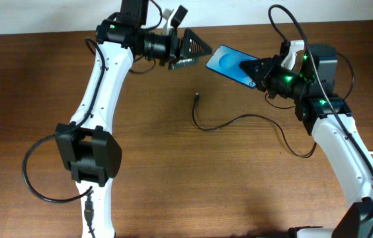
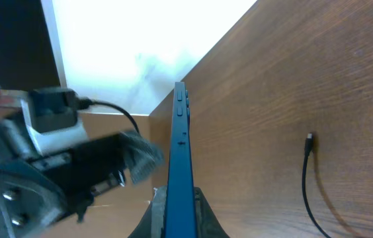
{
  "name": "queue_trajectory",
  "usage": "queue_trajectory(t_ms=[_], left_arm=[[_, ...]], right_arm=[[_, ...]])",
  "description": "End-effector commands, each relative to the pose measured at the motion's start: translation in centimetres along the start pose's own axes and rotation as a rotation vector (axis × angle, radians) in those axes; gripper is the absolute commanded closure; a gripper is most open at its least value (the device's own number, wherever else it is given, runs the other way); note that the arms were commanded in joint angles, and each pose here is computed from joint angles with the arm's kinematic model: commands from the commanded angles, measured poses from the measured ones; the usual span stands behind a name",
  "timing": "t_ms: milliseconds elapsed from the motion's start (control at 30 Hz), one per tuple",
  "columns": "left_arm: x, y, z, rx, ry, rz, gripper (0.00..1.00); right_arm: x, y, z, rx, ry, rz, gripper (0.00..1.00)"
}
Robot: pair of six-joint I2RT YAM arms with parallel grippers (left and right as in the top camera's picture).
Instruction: Plug charger to phone and switch on socket
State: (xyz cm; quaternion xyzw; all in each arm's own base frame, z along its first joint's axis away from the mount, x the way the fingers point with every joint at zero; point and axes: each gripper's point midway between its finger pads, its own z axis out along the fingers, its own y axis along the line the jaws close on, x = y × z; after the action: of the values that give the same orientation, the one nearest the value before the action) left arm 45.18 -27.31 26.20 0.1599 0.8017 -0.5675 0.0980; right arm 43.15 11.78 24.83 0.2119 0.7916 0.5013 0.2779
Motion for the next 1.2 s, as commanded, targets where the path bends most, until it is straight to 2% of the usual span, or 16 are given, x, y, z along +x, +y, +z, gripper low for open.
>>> queue_trajectory(t_ms=[0,100,233,367,500,633,800,867,967,1033,1133,1167], left_arm=[[1.9,0.3,-0.5,0.082,0.032,0.026,0.03],[3.3,1.3,0.5,0.161,0.061,-0.029,0.04],[3.5,-0.2,0.4,0.281,0.071,-0.054,0.04],[1.8,-0.2,0.6,0.267,0.059,-0.129,0.03],[0.4,0.2,0.7,0.226,0.037,-0.251,0.03],[-0.1,0.9,0.8,0.184,0.019,-0.333,0.05],[-1.8,-0.8,1.6,0.217,0.005,-0.365,0.08],[-2.7,-1.5,1.9,0.225,-0.013,-0.36,0.09],[-3.4,-2.1,1.8,0.239,-0.029,-0.337,0.17],[-3.4,-2.2,1.9,0.239,-0.027,-0.342,0.3],[-3.5,-2.1,1.9,0.234,-0.032,-0.366,0.37],[-3.6,-2.0,1.9,0.232,-0.035,-0.385,0.44]], right_arm=[[-0.8,1.6,-1.6,-0.044,-0.017,-0.034,0.96],[-0.8,1.4,-1.6,-0.037,-0.018,-0.032,0.96],[-1.6,1.1,-1.5,-0.016,-0.064,0.005,0.96],[-3.0,4.0,-0.5,-0.08,-0.195,0.106,0.96],[-2.9,4.0,1.1,-0.02,-0.34,0.196,0.96],[-1.5,4.6,2.3,0.017,-0.42,0.186,0.96],[-0.3,4.8,3.4,0.054,-0.502,0.185,0.96],[0.5,4.3,4.3,0.06,-0.499,0.24,0.96],[0.8,3.5,5.3,0.057,-0.49,0.326,0.96],[1.2,3.2,6.3,0.04,-0.469,0.379,0.96],[1.8,2.7,7.0,0.037,-0.43,0.445,0.96],[2.0,2.7,7.2,0.034,-0.414,0.455,0.96]])
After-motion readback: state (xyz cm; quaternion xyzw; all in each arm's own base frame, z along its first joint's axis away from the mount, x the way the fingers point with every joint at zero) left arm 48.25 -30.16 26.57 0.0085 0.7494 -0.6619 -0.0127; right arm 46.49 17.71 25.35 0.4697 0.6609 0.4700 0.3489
